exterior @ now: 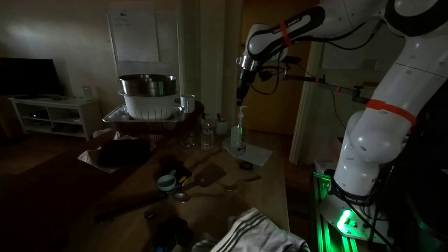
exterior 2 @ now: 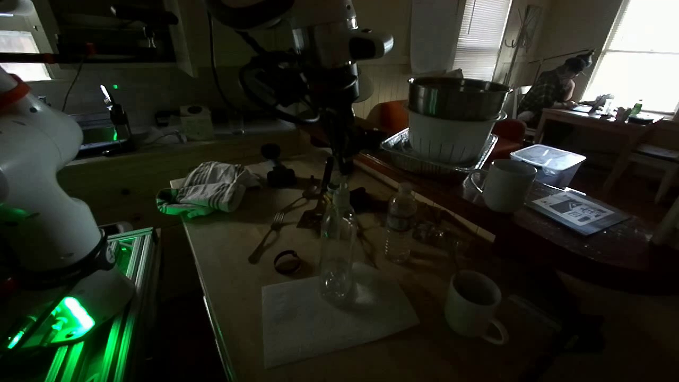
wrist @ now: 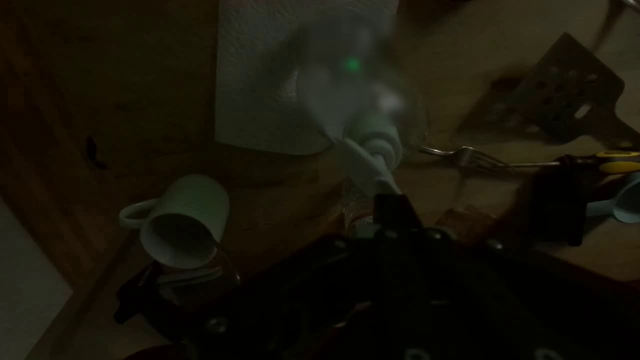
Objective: Press down on the pump bottle.
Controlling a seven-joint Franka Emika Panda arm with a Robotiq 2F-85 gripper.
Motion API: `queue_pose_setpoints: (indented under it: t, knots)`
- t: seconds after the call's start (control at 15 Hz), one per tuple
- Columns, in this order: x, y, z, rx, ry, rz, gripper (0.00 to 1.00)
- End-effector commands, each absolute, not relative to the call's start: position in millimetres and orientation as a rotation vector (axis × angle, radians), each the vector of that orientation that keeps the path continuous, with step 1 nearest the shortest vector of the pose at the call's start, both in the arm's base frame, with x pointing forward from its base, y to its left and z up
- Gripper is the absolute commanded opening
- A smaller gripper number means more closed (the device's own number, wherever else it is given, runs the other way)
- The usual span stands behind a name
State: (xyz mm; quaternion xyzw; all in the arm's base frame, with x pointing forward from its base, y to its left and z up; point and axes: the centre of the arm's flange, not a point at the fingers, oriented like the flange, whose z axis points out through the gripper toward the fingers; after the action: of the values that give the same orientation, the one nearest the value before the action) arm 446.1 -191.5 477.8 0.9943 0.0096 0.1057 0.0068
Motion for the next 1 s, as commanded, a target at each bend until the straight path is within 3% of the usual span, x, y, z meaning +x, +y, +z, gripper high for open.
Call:
queue_pose_setpoints:
  t: [0.0,0.93]
  knots:
    - [450,-191,470,3.150,0.017,0.250,0.00]
    - [446,-190,460,3.176,-0.014,0.136,0.00]
